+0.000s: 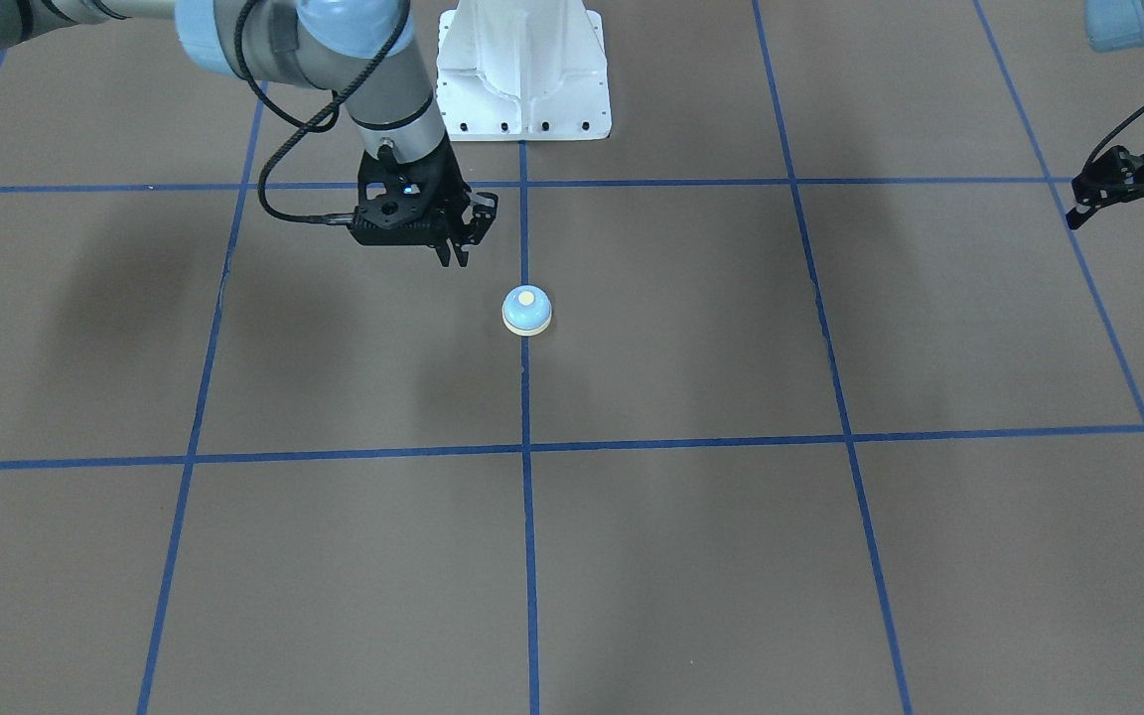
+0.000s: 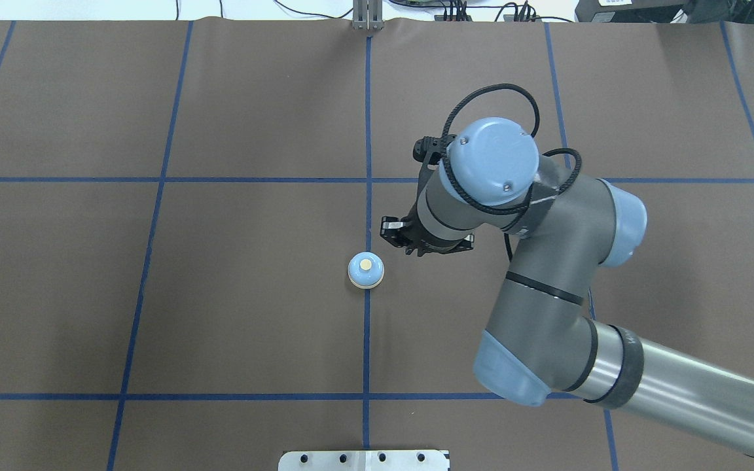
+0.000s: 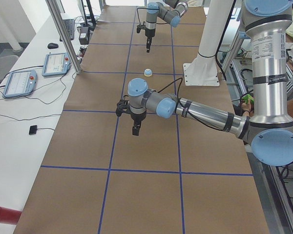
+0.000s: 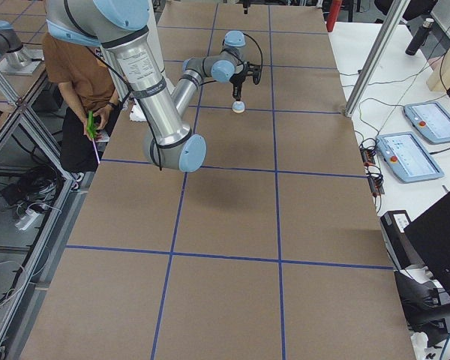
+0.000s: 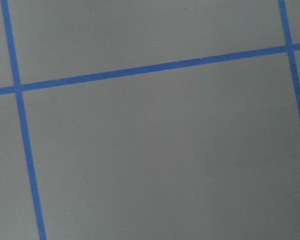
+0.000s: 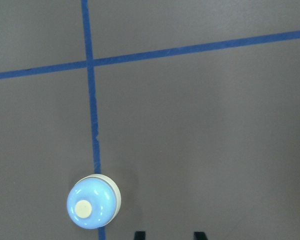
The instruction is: Place and press bell with both arms
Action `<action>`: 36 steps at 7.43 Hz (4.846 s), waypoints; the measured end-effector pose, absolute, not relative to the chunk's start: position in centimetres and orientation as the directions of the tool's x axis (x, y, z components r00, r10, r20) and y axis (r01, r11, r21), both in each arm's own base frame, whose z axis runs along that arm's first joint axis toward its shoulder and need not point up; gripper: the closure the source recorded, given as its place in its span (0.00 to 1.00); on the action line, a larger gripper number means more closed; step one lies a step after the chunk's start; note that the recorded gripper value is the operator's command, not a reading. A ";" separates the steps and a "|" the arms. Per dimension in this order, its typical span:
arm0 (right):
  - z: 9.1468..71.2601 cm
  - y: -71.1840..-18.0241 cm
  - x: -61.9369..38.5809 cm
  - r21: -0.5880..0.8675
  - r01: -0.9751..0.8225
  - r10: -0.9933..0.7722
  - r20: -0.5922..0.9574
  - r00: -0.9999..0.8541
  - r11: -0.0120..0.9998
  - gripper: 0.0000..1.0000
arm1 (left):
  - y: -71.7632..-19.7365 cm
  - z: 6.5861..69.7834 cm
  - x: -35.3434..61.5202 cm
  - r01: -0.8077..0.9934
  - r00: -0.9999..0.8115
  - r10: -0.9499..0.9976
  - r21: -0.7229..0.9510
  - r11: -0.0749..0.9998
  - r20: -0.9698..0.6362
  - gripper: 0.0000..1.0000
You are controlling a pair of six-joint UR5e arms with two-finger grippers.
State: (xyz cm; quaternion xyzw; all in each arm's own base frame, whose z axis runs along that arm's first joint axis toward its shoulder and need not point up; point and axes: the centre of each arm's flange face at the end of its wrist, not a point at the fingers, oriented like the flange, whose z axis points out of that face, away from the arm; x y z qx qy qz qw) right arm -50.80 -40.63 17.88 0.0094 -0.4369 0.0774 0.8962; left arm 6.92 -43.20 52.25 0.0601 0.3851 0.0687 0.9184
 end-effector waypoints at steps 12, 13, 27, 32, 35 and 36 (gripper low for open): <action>18.4 -41.8 -60.8 -0.112 -0.145 0.178 0.775 0.606 0.983 1.00 | -42.7 52.7 5.9 -0.071 0.725 0.171 0.175 0.982 -0.667 0.00; 18.4 -41.6 -60.9 -0.113 -0.143 0.177 0.774 0.608 0.983 1.00 | -42.7 52.6 5.9 -0.070 0.725 0.172 0.176 0.982 -0.667 0.00; 33.8 -44.9 -32.6 -0.039 -0.097 0.091 0.781 0.617 0.994 0.86 | -40.8 54.3 4.4 -0.115 0.722 0.216 0.194 0.974 -0.657 0.00; 51.9 -43.8 -6.4 0.135 0.046 -0.130 0.719 0.683 0.990 0.27 | -37.6 57.7 0.5 -0.150 0.687 0.250 0.204 0.967 -0.682 0.00; 56.7 -40.0 1.3 0.140 0.010 -0.107 0.712 0.694 0.990 0.00 | -36.1 59.1 -1.4 -0.147 0.667 0.252 0.208 0.967 -0.701 0.00; 57.5 -39.1 2.5 0.139 0.002 -0.102 0.715 0.692 0.990 0.00 | -36.4 59.2 -1.6 -0.137 0.667 0.233 0.191 0.972 -0.708 0.00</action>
